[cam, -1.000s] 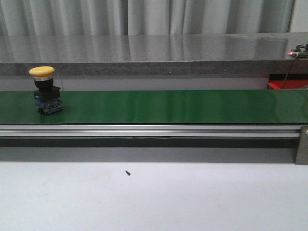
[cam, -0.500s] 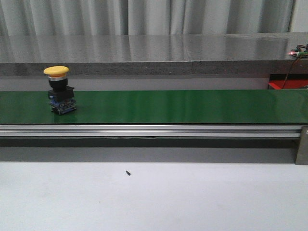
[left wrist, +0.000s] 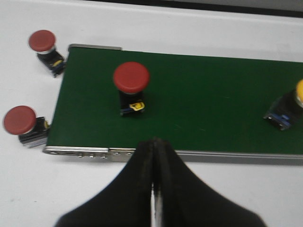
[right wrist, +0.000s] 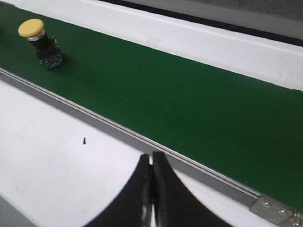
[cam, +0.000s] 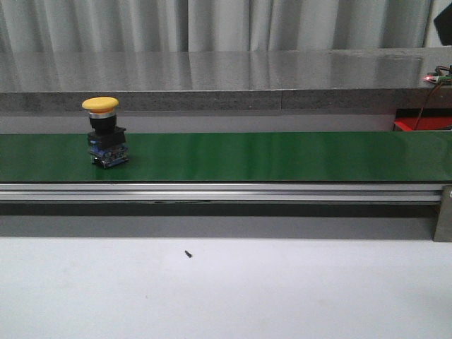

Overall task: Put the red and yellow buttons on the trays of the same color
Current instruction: 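Move the right gripper above the yellow button riding the belt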

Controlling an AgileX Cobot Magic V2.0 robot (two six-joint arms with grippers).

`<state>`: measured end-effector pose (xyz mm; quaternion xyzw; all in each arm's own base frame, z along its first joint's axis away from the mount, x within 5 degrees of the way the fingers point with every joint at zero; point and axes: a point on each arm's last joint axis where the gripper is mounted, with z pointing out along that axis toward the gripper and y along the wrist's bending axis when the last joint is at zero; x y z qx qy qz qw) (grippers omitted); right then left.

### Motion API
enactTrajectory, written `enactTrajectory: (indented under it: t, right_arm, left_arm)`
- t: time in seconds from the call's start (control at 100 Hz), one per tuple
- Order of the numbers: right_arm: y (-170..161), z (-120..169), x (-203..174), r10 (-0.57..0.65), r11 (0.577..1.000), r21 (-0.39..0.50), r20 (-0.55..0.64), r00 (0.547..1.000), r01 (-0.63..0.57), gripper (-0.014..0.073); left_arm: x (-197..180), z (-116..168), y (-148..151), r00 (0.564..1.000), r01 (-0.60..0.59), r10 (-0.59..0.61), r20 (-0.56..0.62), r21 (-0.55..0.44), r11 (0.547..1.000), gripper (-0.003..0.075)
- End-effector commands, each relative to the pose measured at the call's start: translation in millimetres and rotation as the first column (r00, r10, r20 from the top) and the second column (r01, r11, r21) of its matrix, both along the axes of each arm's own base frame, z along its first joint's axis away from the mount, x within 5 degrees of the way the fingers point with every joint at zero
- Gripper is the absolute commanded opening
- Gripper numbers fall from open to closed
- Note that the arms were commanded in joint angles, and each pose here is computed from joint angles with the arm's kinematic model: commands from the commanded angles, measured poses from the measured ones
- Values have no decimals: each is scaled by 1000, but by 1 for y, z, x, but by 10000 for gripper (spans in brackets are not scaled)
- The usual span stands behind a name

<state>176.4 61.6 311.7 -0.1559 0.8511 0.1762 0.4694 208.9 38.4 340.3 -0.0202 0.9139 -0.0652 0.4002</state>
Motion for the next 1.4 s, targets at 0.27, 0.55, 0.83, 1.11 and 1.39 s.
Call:
enactTrajectory:
  t: [0.27,0.55,0.83,1.11,1.39]
  right_arm:
    - [16,23,31,44,999,-4,33,998,-44,-113]
    - [28,27,61,111,991,-67,-22,994,-112,-113]
    - [66,35,86,232,968,-88,-36,972,-234,230]
    - [107,39,116,330,939,-61,-107,938,-338,495]
    - [149,30,146,409,904,-65,-155,899,-422,495]
  left_arm:
    - [-28,-7,-42,975,100,-101,196,12,995,-20]
    - [-53,-24,-46,964,87,-91,251,26,996,-20]
    - [-59,-23,-46,958,86,-91,271,30,996,-20]
    - [-59,-23,-46,958,86,-91,271,30,996,-20]
    - [-59,-23,-46,958,86,-91,271,30,996,-20]
